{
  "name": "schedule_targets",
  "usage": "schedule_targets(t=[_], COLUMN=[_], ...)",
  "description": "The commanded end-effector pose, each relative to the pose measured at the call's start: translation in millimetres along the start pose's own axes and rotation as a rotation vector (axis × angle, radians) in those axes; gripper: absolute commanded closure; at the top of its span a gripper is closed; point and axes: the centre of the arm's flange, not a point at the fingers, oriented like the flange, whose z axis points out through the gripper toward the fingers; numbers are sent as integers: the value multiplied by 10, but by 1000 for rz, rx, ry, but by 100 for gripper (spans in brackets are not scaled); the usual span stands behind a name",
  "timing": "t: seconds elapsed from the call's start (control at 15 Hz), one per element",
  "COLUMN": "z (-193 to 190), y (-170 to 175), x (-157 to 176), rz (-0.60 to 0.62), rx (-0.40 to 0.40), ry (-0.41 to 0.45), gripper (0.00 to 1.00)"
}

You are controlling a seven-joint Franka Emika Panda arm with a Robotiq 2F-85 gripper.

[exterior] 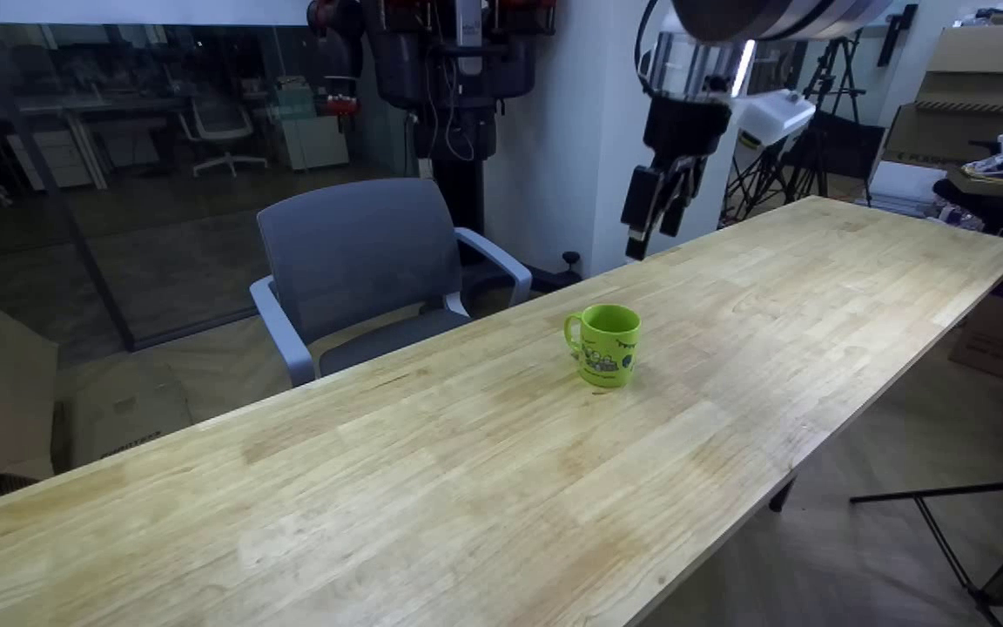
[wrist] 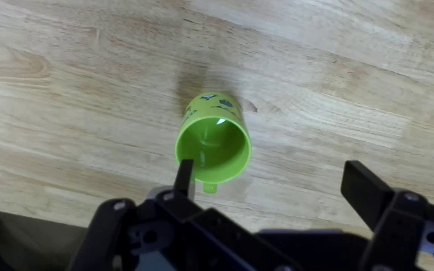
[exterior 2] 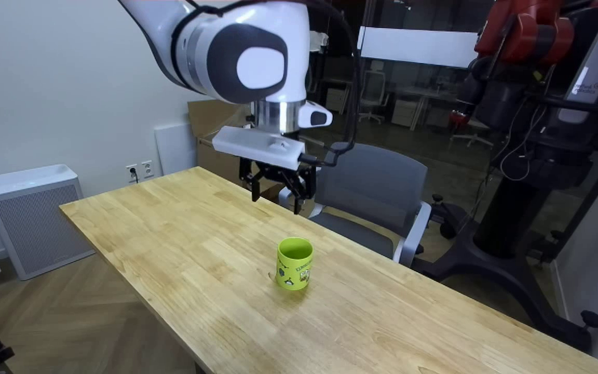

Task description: Move the mug forward.

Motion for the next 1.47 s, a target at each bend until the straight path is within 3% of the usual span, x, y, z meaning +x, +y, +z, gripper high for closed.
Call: schedule_targets(t=[0.0, 0.07, 0.13, 0.47, 0.8, 1.4], z=[404, 526, 385, 580, 884, 1417], y=[94, 115, 5, 80, 156, 87], x=[182, 172, 27, 56, 239, 667], rz=[7, -9, -2, 1, -38, -154], rx=[42, 46, 32, 25, -16, -21], ry=[-34, -71, -47, -60, -82, -145], gripper=[0, 0, 0, 0, 0, 0])
